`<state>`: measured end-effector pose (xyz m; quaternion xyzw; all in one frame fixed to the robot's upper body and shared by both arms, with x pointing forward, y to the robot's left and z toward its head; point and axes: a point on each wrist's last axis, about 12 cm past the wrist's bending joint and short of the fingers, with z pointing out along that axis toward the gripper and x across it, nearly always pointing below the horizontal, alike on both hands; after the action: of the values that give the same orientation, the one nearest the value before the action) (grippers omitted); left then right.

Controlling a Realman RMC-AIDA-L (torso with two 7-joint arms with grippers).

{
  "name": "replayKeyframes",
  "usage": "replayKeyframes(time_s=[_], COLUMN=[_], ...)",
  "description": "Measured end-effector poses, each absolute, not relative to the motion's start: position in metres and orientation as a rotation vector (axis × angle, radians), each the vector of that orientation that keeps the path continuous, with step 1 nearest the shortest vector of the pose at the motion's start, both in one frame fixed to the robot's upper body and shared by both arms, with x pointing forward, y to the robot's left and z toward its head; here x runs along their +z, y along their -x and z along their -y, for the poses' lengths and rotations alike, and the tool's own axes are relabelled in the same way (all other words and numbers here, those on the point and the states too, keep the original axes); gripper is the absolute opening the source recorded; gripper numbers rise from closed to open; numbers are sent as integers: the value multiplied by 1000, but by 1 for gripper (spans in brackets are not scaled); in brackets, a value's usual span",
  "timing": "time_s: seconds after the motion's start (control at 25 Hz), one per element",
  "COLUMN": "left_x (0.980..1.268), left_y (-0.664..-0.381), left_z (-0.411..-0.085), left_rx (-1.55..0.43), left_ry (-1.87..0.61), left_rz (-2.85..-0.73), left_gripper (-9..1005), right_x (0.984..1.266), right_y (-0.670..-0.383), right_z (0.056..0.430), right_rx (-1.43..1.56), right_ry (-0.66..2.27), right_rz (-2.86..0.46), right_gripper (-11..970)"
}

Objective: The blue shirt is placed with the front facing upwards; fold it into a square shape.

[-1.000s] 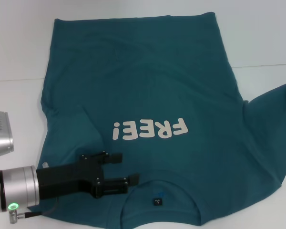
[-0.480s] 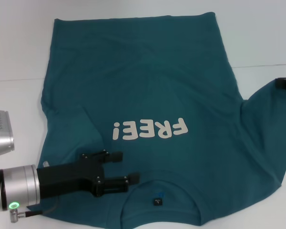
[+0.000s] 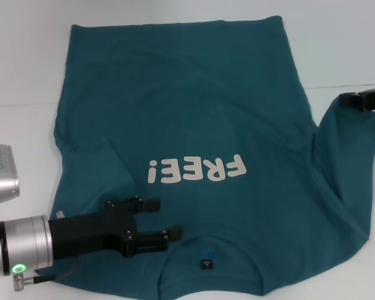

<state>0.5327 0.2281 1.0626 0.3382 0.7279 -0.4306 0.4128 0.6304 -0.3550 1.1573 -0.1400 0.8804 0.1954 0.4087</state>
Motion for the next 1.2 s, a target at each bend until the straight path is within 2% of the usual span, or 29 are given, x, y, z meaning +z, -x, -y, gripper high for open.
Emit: replayKeyframes(time_s=[0.44,1.08,1.2], left_x=[1062,1060,1060], left_y=[-532,-532,-532], left_z=[-227,-228,-228], left_rx=[-1086,-1077,-1077], left_ry=[-850,-846,-847], left_rz=[-1831,-1839,-1839], left_gripper=[877,877,877], right_x=[1161,1147,1145], right_y=[-642,-647,-647], right_z=[333,270,268], right_rx=[495,506,497], right_ry=[409,610,616], right_rz=[-2238,-2291,-2294], right_gripper=[2,56,192])
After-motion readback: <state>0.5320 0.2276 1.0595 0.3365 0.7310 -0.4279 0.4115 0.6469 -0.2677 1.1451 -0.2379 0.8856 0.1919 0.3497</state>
